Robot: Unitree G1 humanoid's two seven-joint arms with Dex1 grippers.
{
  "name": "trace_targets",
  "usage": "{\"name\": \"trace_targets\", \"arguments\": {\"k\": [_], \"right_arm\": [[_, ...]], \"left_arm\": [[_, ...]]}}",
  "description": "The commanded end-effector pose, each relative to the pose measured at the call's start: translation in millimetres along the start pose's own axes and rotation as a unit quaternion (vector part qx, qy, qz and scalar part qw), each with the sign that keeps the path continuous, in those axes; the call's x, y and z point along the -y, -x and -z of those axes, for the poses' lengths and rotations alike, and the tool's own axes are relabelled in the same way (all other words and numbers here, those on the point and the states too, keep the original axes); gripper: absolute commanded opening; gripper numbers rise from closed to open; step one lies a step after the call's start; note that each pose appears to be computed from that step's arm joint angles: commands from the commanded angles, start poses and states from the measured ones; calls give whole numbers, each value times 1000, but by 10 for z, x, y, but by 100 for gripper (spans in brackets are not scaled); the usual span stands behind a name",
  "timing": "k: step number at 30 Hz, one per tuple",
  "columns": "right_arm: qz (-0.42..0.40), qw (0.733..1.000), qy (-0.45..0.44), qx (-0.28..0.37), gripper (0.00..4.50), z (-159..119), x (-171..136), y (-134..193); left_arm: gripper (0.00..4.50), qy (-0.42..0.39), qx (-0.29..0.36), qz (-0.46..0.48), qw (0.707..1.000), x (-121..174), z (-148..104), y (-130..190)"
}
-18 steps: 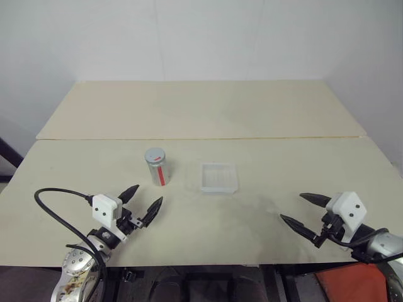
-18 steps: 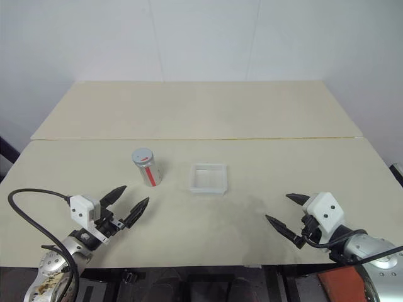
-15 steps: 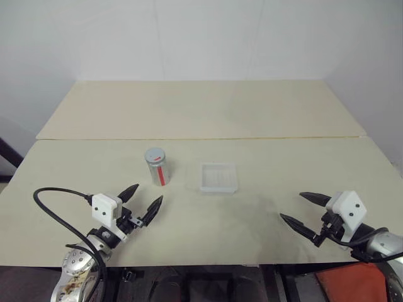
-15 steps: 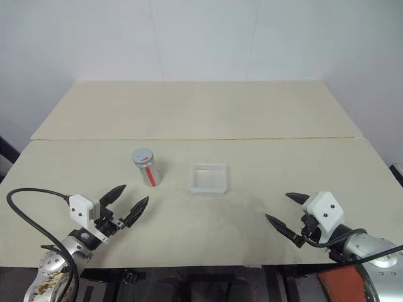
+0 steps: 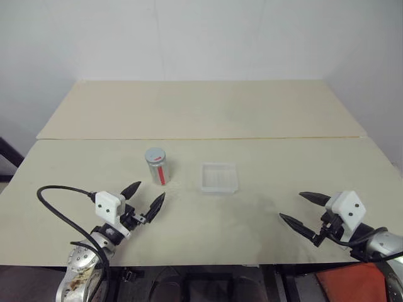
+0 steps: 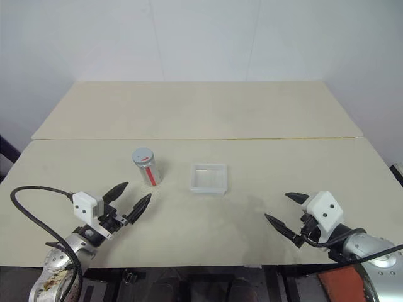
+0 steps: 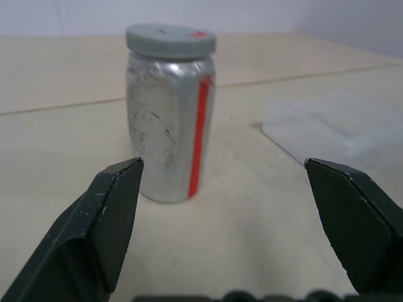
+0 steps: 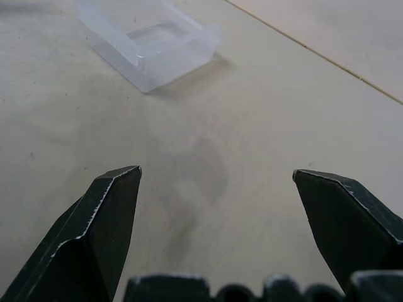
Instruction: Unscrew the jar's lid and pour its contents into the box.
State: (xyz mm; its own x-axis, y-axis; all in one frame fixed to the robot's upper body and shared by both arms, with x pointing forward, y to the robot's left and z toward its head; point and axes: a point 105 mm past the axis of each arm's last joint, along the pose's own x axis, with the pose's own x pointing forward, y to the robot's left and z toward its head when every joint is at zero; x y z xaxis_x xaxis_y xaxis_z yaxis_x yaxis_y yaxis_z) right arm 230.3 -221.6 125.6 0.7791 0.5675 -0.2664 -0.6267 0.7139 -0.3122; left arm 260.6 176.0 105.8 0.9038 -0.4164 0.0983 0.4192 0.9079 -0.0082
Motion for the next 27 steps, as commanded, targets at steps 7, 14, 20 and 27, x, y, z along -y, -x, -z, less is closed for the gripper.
{"name": "trace_targets", "arguments": {"k": [7, 14, 20, 27], "right_arm": [[7, 999, 30, 35, 450, -223, 27, -58], [4, 998, 39, 40, 450, -281, 63, -100], [6, 998, 43, 46, 450, -330, 94, -129], [12, 998, 48, 48, 450, -349, 86, -142]], "left_arm": [[446, -24, 57, -87, 994, 100, 46, -187], [446, -7, 74, -143, 987, 166, 117, -277], [446, -3, 77, -164, 983, 224, 190, -402], [446, -12, 91, -174, 981, 278, 192, -571]]}}
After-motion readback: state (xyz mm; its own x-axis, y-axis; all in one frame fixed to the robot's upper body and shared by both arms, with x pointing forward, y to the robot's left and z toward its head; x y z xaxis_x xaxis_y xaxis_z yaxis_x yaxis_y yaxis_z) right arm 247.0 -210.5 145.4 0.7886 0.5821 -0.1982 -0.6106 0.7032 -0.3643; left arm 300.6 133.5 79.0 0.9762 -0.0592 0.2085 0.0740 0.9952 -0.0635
